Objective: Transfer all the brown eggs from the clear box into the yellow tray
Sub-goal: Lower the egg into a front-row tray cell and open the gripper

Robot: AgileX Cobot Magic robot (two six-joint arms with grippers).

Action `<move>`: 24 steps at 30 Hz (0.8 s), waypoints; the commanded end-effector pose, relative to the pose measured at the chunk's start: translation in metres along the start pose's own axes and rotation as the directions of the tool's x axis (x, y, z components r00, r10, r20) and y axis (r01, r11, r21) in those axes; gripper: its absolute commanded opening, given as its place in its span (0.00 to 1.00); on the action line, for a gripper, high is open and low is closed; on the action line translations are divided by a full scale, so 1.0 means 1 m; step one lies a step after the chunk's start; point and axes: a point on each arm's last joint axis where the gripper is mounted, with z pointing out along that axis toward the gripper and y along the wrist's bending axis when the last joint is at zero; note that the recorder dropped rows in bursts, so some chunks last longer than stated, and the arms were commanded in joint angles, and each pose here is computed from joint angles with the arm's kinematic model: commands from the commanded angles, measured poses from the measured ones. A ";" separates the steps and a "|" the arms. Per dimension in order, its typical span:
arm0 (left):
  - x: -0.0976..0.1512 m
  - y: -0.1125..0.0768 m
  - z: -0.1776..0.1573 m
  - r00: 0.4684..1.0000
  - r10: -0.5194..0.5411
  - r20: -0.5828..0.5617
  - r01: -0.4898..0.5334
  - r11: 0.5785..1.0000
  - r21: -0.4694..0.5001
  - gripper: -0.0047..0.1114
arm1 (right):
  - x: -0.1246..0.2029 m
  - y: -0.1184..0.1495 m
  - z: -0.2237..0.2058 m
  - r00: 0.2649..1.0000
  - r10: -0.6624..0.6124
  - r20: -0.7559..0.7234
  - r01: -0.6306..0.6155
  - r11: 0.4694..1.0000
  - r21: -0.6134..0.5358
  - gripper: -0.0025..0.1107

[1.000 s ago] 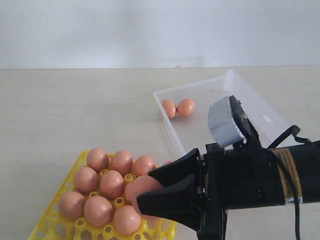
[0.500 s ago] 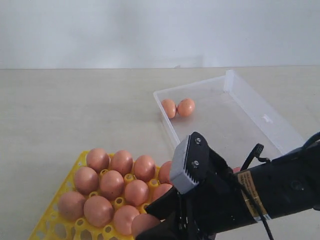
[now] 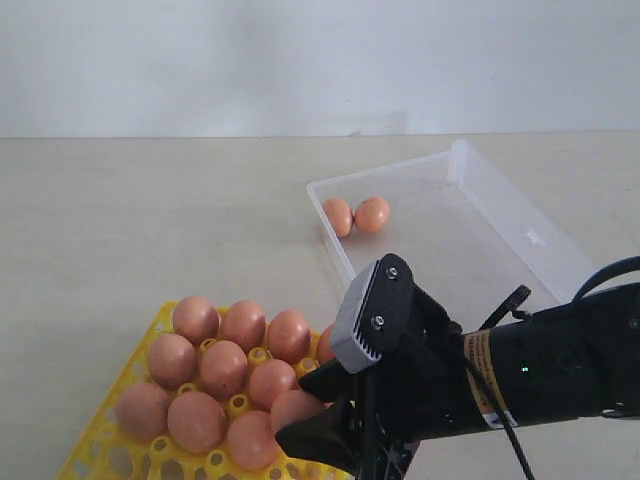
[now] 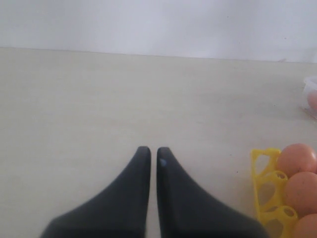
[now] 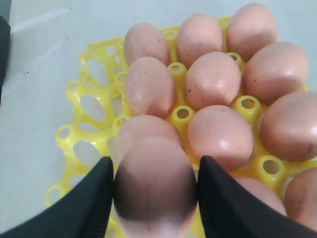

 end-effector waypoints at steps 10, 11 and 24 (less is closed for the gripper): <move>0.001 0.000 0.000 1.000 0.004 0.005 -0.004 1.000 0.001 0.08 | 0.006 -0.004 0.010 0.997 0.074 0.020 -0.074 0.997 -0.007 0.20; 0.001 0.000 0.000 1.000 0.004 0.005 -0.004 1.000 0.001 0.08 | 0.005 -0.006 0.010 0.995 0.098 0.035 -0.098 0.995 0.009 0.29; 0.001 0.000 0.000 1.000 0.004 0.005 -0.004 1.000 0.001 0.08 | 0.002 -0.005 0.010 0.992 0.109 0.063 -0.109 0.994 -0.002 0.43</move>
